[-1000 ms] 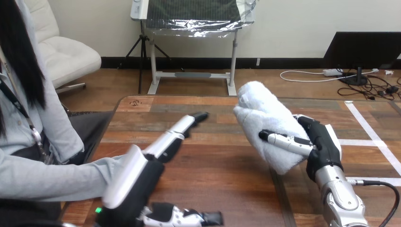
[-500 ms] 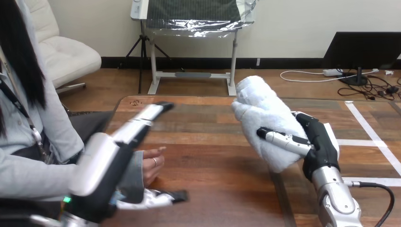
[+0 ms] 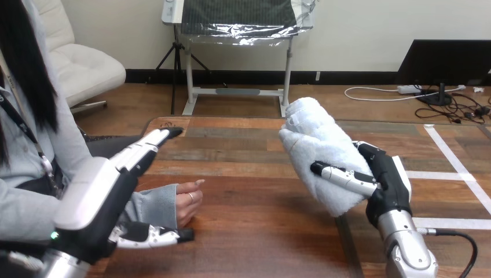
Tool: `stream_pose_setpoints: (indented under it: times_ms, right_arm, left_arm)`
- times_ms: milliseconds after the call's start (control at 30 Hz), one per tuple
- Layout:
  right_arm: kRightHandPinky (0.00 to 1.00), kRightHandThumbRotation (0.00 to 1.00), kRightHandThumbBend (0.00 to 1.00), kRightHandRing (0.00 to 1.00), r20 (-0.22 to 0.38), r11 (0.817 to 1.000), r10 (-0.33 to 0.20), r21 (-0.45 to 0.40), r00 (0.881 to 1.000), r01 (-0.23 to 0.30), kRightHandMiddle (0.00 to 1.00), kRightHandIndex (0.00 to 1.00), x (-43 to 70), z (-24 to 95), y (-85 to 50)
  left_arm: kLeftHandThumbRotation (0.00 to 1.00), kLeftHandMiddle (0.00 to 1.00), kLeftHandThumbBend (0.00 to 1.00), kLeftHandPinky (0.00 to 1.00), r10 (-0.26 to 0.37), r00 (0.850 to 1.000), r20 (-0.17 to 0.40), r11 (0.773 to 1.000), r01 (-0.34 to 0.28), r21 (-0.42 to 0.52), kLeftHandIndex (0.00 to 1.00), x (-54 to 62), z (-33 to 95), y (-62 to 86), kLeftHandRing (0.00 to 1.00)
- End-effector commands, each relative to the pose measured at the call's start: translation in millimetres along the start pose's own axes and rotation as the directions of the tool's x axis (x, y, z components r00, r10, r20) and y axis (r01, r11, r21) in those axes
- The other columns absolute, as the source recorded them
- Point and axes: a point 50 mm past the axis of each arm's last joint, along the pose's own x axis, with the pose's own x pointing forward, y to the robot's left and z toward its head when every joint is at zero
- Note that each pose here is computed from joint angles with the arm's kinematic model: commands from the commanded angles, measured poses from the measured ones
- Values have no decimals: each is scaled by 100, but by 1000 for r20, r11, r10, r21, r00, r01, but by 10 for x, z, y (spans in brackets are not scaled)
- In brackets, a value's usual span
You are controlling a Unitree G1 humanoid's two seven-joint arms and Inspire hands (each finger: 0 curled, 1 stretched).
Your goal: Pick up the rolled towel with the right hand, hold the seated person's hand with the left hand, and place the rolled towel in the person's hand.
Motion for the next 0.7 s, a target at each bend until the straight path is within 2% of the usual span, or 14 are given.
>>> stream_pose_setpoints:
  times_ms: [0,300,667]
  right_arm:
    - [29,0,85,34,169,1000,1,24,986,-5,45,45,148,330,34]
    - [29,0,85,33,196,999,6,51,981,-16,43,44,135,343,42]
    - [28,0,84,33,217,999,-2,52,976,-10,44,44,127,359,39]
  left_arm:
    - [19,91,100,80,24,997,79,997,-30,73,90,270,8,207,88]
    - [21,88,100,79,-18,998,56,992,11,126,88,343,-113,323,87]
    - [9,87,100,79,-82,997,6,985,80,150,88,415,-229,385,86]
